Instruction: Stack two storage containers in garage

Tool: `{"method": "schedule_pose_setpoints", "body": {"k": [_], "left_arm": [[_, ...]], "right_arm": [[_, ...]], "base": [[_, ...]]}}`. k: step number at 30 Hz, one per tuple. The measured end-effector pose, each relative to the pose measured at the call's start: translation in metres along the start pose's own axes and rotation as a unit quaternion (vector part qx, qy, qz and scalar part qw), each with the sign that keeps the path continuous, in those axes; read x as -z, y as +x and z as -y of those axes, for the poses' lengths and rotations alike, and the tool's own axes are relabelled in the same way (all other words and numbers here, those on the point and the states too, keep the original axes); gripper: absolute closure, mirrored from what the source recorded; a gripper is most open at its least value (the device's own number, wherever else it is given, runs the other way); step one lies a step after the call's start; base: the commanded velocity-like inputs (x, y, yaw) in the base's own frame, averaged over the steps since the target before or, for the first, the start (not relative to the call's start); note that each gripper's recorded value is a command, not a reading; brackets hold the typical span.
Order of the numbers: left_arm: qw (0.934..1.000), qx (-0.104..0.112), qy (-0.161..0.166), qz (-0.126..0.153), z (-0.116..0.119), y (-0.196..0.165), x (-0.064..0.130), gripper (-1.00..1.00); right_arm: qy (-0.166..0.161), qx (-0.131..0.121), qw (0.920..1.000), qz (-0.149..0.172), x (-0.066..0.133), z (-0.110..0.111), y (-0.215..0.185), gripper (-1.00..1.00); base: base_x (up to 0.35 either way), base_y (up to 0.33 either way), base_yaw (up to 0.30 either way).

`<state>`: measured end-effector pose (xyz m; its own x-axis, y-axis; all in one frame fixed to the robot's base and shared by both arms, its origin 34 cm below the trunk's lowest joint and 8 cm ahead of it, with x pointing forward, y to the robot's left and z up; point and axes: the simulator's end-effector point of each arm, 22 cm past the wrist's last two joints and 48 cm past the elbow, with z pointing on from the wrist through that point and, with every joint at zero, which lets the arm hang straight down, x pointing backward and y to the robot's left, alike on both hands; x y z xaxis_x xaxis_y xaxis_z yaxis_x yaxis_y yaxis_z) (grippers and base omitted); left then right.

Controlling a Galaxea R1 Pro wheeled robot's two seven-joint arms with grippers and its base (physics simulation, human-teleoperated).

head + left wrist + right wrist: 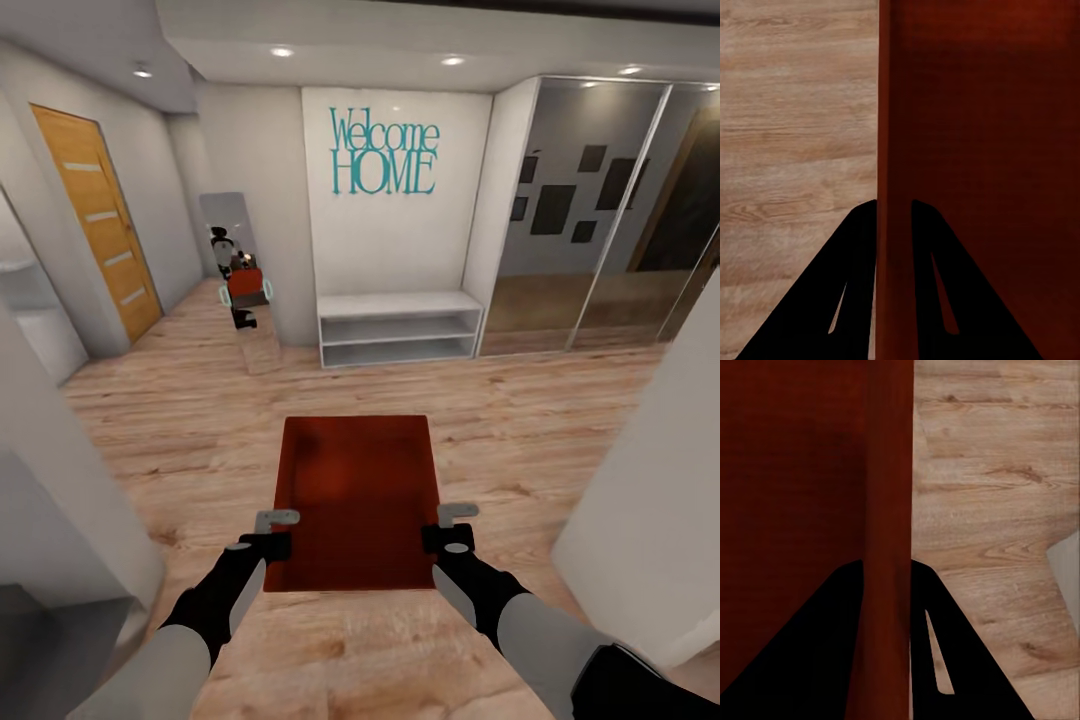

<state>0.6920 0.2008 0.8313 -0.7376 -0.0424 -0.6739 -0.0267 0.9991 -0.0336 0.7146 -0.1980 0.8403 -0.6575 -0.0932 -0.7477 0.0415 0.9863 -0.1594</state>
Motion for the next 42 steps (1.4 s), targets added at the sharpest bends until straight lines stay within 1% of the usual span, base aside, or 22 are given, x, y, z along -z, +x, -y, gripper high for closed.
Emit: {"method": "schedule_pose_setpoints", "body": {"k": [3, 8, 24, 42], "left_arm": [[1.0000, 0.000, 0.000, -0.002, 0.0001, 0.0011, 0.0000, 1.00], [1.0000, 0.000, 0.000, 0.002, 0.0002, -0.0009, 0.0000, 1.00], [1.0000, 0.000, 0.000, -0.006, -0.0003, 0.0025, 0.0000, 1.00], [1.0000, 0.000, 0.000, -0.001, -0.0001, 0.0005, 0.0000, 1.00]], "right_arm": [[0.000, 0.000, 1.0000, -0.002, 0.0000, 0.0000, 0.0011, 1.00], [0.000, 0.000, 1.0000, 0.002, -0.0001, 0.0003, -0.0005, 1.00], [-0.001, 0.001, 1.0000, -0.005, 0.0001, -0.0004, 0.0018, 1.00], [0.000, 0.000, 1.0000, -0.001, 0.0000, -0.0001, 0.0005, 1.00]], "base": [[0.323, 0.079, 0.000], [0.323, 0.079, 0.000], [0.323, 0.079, 0.000], [0.323, 0.079, 0.000]]}}
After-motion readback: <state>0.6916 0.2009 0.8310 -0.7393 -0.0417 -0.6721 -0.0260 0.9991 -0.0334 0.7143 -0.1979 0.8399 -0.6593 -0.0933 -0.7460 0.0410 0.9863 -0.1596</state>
